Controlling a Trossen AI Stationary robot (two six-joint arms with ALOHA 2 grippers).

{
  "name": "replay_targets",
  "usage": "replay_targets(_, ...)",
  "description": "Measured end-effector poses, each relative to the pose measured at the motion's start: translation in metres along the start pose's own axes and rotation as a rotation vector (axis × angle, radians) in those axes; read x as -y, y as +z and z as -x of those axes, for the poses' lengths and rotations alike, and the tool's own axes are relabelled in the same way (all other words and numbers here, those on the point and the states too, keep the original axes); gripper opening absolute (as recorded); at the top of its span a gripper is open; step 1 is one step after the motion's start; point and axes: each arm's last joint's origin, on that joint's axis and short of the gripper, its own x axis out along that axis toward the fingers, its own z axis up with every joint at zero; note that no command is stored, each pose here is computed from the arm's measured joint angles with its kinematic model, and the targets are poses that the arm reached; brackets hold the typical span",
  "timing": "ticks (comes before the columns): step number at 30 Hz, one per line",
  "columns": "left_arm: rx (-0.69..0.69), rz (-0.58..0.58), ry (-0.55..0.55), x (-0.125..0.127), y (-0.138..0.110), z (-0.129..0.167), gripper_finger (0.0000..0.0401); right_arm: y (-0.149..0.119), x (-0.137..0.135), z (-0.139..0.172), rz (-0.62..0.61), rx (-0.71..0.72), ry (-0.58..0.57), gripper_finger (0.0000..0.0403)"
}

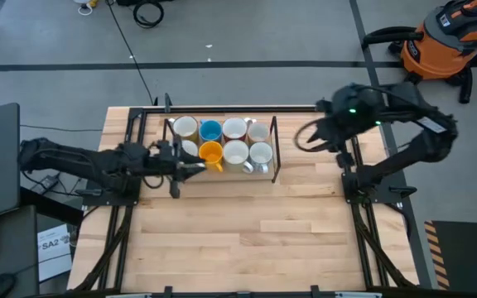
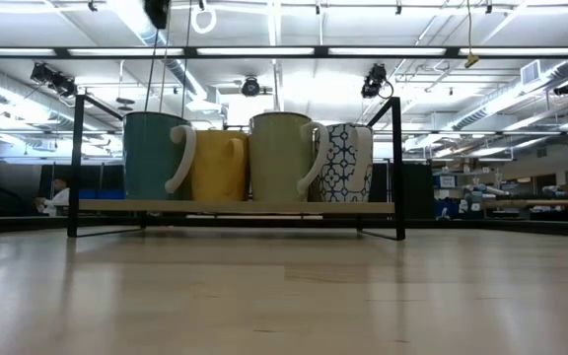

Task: Place coffee mugs
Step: Return to Home Position

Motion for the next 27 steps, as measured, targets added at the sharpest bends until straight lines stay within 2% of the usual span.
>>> replay_targets(8, -0.096, -0.042, 0.034, -0.013, 0.006, 0.047, 0.0112, -0.058, -0.02, 0.012, -0.071, 0.124, -0.035, 0.0105)
replay_targets(12, -0.085, -0.049, 0.058, -0.016, 0.007, 0.065, 0.0112, -0.083, -0.028, 0.012, -0.07, 0.168, -0.047, 0.0105)
replay_targets(27, 0.035, -0.039, 0.065, -0.027, -0.071, 0.084, 0.0112, -0.134, -0.046, 0.024, -0.139, 0.418, -0.096, 0.0105)
